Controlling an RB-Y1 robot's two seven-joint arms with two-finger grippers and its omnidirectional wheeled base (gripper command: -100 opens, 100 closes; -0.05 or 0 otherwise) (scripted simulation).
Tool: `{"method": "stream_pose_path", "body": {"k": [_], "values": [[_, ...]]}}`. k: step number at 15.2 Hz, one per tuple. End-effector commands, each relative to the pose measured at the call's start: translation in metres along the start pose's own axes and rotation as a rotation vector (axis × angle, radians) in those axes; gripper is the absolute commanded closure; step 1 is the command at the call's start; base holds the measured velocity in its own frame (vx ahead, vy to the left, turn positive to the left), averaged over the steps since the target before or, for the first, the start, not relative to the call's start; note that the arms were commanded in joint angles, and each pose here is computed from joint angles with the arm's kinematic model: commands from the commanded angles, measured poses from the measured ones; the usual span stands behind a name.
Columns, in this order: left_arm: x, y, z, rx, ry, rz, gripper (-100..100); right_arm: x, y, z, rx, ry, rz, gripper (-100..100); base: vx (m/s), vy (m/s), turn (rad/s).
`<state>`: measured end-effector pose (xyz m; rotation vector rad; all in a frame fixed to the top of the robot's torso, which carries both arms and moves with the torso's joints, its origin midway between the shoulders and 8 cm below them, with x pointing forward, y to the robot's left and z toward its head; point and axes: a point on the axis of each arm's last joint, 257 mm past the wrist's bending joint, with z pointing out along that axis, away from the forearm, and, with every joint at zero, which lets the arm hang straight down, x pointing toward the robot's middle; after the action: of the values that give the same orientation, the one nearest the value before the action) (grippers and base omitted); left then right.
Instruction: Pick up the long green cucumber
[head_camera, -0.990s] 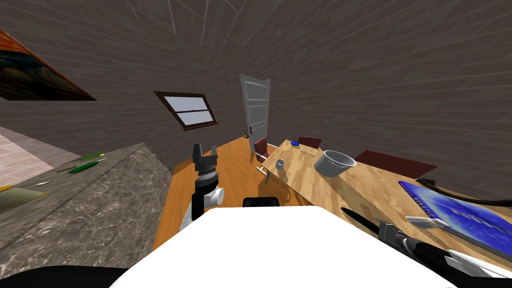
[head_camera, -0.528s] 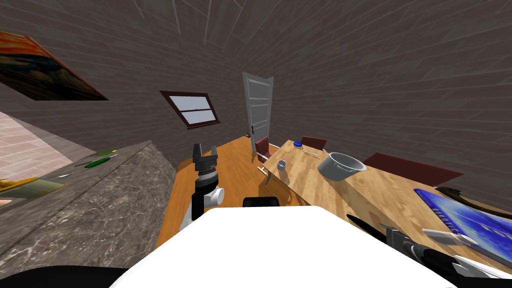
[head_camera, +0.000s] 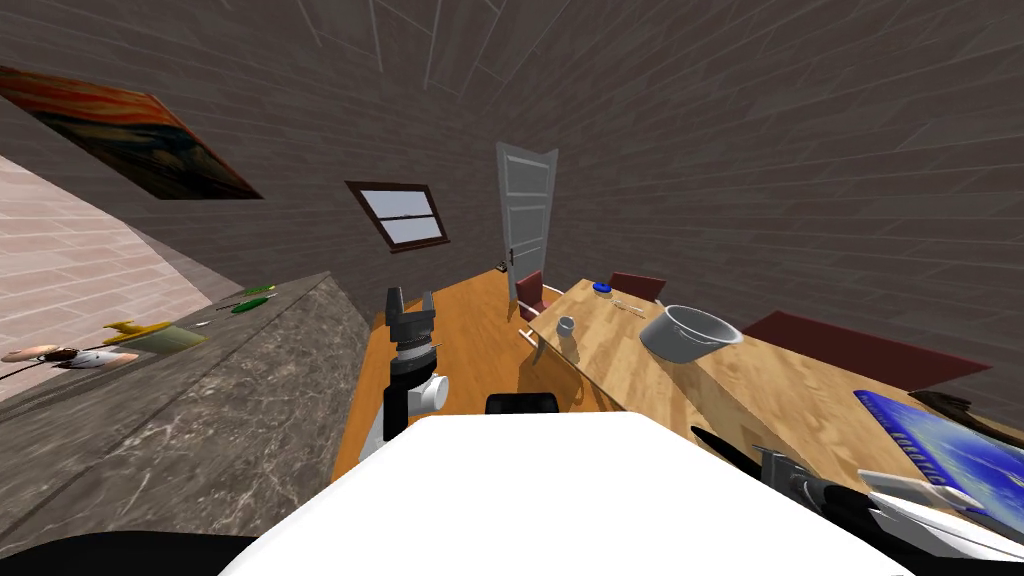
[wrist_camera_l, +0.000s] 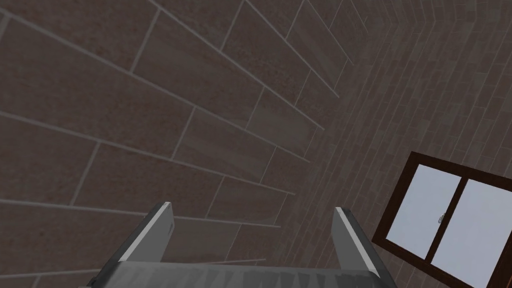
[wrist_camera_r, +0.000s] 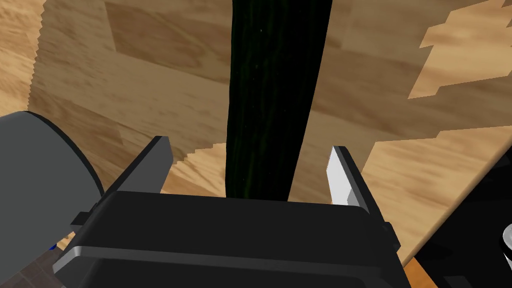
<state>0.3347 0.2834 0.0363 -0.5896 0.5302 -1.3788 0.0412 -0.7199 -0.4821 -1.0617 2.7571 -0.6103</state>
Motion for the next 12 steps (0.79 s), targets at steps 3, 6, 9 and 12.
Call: {"method": "stream_pose_path", "body": {"k": [3, 6, 9, 12], "values": [[0.0, 0.0, 0.0, 0.0, 0.0, 0.0, 0, -0.003, 0.0, 0.003, -0.001, 0.012, 0.036, -100, -0.075, -0.013, 0.082], [0.0, 0.0, 0.0, 0.0, 0.0, 0.0, 0, -0.005, 0.0, 0.006, -0.001, 0.019, 0.053, -100, -0.07, -0.009, 0.096], [0.0, 0.0, 0.0, 0.0, 0.0, 0.0, 0, -0.008, -0.001, 0.008, 0.001, 0.026, 0.068, -100, -0.09, -0.016, 0.092], [0.0, 0.0, 0.0, 0.0, 0.0, 0.0, 0, -0.01, -0.002, 0.01, 0.004, 0.033, 0.084, -100, -0.076, -0.012, 0.093]]}}
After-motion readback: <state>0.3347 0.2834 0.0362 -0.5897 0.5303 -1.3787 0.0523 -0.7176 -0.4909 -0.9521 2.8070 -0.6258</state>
